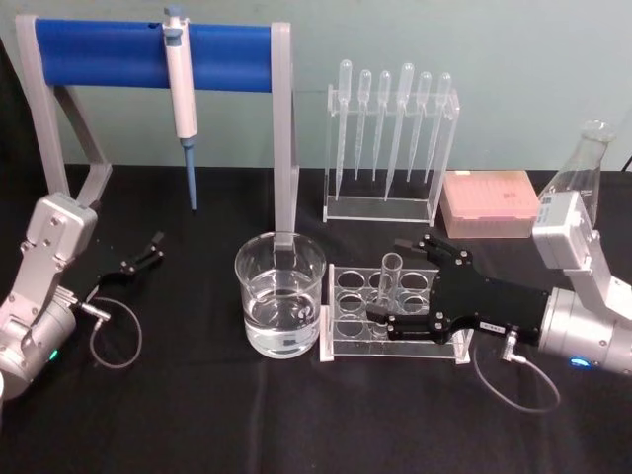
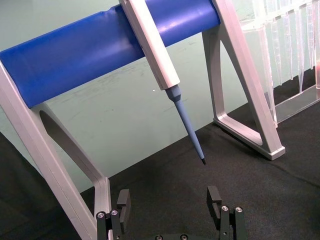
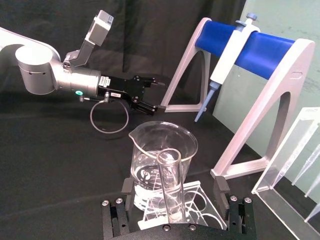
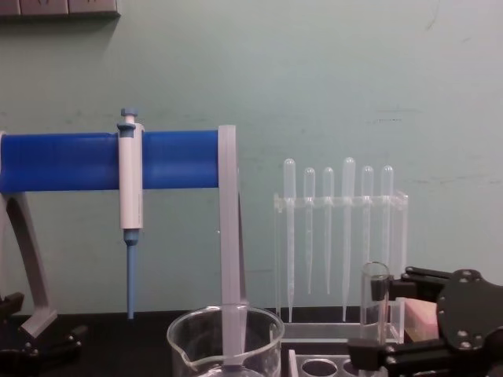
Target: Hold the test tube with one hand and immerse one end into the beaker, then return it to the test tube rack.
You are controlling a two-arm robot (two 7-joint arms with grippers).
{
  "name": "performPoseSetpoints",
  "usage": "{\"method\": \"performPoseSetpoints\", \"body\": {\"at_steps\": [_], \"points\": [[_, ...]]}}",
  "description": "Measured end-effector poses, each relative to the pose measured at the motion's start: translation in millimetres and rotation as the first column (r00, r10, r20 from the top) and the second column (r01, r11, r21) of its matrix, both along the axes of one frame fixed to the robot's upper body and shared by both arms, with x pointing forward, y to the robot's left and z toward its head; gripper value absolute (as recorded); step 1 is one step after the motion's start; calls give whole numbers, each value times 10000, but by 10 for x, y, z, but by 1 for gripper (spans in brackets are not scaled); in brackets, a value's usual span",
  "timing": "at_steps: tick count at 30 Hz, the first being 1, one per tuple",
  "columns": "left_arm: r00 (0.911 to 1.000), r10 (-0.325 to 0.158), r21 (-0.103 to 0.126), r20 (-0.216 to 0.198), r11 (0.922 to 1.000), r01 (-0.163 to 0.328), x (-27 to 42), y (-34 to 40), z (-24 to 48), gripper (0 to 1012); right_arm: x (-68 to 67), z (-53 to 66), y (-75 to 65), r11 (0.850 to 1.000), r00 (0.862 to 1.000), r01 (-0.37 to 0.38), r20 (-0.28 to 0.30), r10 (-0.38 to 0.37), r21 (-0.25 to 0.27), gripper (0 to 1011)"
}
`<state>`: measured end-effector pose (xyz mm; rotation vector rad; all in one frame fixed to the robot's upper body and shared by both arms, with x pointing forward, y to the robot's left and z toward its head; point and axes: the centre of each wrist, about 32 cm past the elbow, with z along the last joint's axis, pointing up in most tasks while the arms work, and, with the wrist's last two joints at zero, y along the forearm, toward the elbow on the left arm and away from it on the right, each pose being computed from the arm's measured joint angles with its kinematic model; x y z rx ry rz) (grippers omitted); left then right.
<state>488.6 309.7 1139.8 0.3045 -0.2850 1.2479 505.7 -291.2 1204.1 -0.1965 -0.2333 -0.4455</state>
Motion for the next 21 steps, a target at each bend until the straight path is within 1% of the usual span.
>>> {"method": "performPoseSetpoints", "body": {"at_steps": [4, 12, 14, 15, 18, 21], "points": [[10000, 0, 0, 0, 10000, 0, 0, 0, 0, 1000, 22, -7, 42, 10000, 9999, -89, 135, 90, -41, 1003], [10000, 0, 0, 0, 10000, 0, 0, 0, 0, 1000, 21, -7, 35, 10000, 9999, -71, 121, 72, -43, 1003], [10000, 0, 1, 0, 10000, 0, 0, 0, 0, 1000, 21, -6, 34, 10000, 9999, -65, 114, 66, -38, 969], [10000, 0, 0, 0, 10000, 0, 0, 0, 0, 1000, 21, -6, 34, 10000, 9999, -64, 110, 65, -35, 931], [10000, 0, 0, 0, 10000, 0, 0, 0, 0, 1000, 21, -6, 32, 10000, 9999, -60, 100, 60, -32, 908], [10000, 0, 0, 0, 10000, 0, 0, 0, 0, 1000, 20, -6, 31, 10000, 9999, -56, 93, 56, -28, 802]]}}
